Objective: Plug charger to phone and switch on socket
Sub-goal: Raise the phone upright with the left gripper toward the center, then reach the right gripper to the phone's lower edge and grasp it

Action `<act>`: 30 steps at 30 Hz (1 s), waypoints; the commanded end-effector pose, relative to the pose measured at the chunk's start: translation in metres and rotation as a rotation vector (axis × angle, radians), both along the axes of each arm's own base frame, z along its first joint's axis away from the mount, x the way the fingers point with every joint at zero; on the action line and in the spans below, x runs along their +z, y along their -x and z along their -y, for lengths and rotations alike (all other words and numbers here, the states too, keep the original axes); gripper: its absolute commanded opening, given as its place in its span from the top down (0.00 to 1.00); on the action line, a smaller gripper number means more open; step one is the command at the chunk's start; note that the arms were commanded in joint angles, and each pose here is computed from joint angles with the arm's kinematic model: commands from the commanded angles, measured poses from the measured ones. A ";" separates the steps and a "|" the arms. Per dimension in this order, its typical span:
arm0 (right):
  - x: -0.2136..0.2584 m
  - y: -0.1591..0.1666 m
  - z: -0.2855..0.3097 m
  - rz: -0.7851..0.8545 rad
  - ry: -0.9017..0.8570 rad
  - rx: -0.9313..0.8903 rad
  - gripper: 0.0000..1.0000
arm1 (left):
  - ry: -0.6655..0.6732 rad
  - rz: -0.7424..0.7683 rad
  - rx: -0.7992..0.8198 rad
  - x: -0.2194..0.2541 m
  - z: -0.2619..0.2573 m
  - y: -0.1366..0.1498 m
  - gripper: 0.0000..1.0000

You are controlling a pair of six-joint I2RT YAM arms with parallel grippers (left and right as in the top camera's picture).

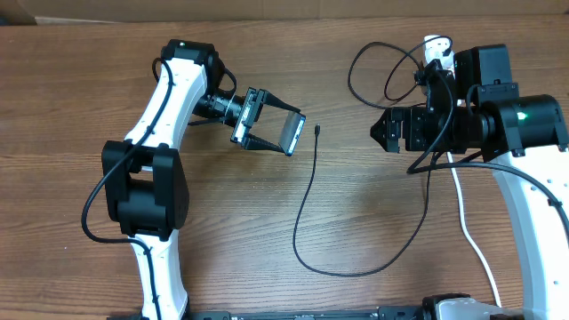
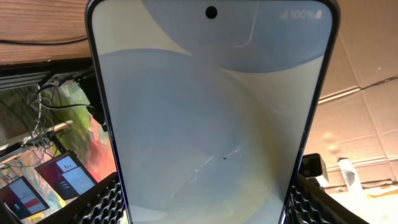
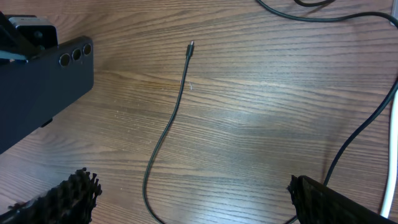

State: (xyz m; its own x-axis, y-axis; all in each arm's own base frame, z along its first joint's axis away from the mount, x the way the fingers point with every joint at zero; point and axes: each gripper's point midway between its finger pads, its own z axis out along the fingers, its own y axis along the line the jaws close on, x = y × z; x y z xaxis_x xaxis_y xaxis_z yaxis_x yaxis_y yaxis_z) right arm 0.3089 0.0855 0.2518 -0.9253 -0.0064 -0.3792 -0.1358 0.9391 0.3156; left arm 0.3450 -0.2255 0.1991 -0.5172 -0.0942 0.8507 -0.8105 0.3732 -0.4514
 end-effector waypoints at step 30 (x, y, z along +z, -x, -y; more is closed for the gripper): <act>0.017 -0.016 -0.075 0.010 -0.310 0.152 0.07 | -0.160 0.445 -0.054 -0.040 -0.020 -0.049 0.96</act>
